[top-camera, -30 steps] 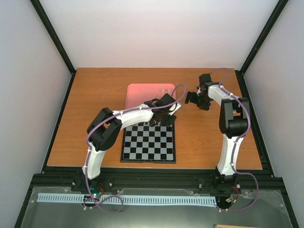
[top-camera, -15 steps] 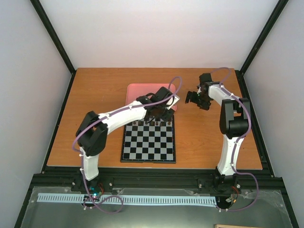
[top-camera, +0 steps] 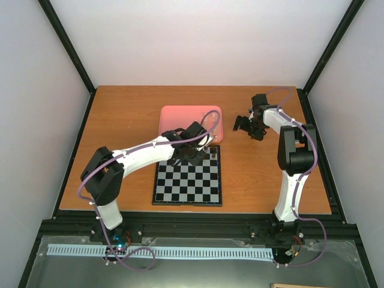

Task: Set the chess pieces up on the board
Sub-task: Adjust the chess piece on the chessboard.

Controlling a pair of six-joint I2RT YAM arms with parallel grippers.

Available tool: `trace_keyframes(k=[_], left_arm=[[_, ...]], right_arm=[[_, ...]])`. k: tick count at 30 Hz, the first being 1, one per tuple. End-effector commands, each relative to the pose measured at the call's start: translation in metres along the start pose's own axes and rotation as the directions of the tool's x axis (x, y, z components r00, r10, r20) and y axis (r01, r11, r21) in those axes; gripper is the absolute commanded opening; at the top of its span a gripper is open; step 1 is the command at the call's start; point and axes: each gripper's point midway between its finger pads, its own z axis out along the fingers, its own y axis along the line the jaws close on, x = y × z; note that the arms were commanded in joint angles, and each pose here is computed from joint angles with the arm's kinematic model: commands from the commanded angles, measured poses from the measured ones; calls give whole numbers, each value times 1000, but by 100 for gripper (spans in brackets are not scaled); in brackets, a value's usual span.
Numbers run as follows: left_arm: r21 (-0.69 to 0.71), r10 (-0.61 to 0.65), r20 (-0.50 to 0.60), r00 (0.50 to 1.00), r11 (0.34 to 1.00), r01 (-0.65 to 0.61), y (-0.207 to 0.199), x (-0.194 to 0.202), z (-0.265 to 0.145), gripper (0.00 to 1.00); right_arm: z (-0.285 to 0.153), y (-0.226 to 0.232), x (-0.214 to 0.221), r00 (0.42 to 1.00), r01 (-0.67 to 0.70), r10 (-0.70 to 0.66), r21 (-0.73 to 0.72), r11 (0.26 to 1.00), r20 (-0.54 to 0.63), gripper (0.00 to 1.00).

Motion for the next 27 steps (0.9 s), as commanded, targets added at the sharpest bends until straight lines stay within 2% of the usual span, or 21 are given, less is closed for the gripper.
trace_keyframes(k=[1,9,27], left_arm=[[-22,0,7,1000,1000,0,-1,-13,13,1],[18,1,-13,1000,1000,0,-10,-19,29,1],[25,8,-29,1000,1000,-7,-13,-25,40,1]], right_arm=[[-15,6,-11,999,2,-1,-24,1000,48,100],[-13,3,-8,999,13,-13,-12,1000,38,100],[-8,-1,-6,1000,10,-9,-12,1000,27,100]])
